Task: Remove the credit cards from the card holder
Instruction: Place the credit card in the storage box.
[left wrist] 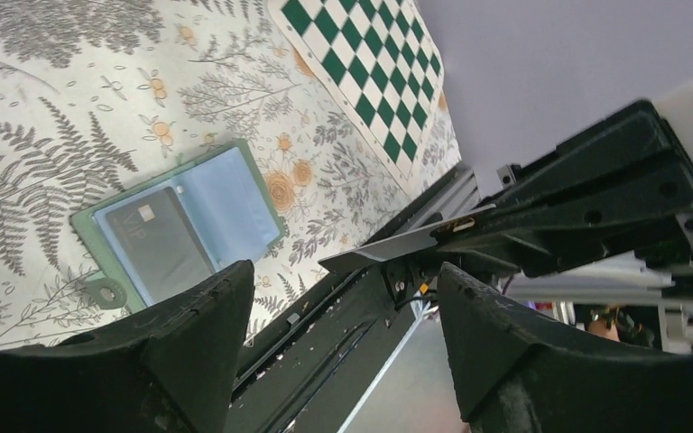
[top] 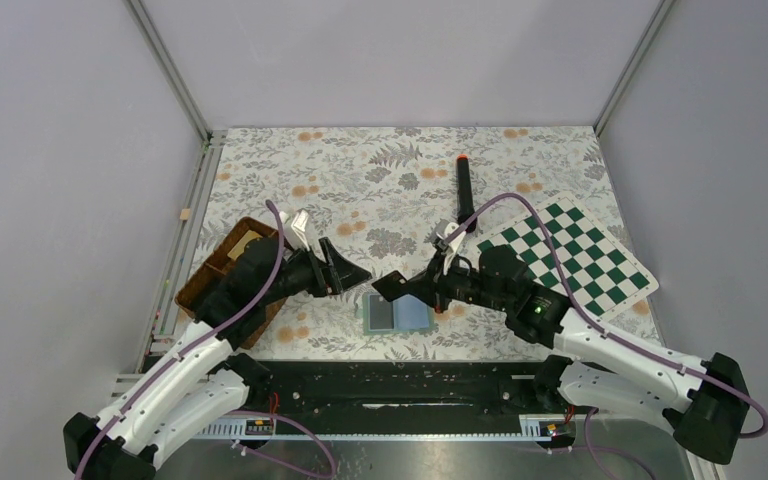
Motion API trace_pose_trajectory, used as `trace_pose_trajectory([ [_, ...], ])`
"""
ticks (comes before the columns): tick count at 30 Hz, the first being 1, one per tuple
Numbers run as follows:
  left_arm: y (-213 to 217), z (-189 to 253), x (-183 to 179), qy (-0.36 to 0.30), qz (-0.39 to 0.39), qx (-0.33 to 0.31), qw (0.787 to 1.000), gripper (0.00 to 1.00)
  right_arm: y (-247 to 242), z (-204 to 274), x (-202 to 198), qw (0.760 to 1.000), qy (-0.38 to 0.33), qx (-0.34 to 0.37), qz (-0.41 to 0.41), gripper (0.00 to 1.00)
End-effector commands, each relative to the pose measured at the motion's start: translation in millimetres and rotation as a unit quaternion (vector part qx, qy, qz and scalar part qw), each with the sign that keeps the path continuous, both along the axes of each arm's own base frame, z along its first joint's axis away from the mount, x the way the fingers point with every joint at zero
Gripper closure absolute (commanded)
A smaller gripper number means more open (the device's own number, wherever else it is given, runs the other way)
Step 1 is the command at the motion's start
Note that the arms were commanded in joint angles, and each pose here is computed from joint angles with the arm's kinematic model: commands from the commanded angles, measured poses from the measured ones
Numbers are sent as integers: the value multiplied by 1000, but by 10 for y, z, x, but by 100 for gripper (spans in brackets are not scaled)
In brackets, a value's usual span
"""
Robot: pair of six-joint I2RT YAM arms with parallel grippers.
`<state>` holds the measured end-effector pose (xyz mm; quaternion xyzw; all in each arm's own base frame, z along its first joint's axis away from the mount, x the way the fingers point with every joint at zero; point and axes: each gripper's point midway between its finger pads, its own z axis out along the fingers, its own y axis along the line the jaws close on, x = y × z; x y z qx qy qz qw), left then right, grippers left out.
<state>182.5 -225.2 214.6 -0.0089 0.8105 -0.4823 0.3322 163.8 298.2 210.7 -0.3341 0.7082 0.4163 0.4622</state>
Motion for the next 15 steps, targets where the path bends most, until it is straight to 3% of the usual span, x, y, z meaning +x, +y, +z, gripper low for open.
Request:
trace_pose_trajectory([
  [1,-133,431,-106,-100,-79,-28,992,27,28,252,-83,999,27,27,21,100],
  [4,-153,493,-170,-122,-99,-38,987,28,21,349,-163,997,43,40,41,100],
  [9,-255,671,-453,-151,-202,-54,966,30,-106,178,-431,986,84,-64,127,100],
  [15,-441,550,-493,-107,-263,-73,956,34,74,262,-630,966,166,-36,195,100],
])
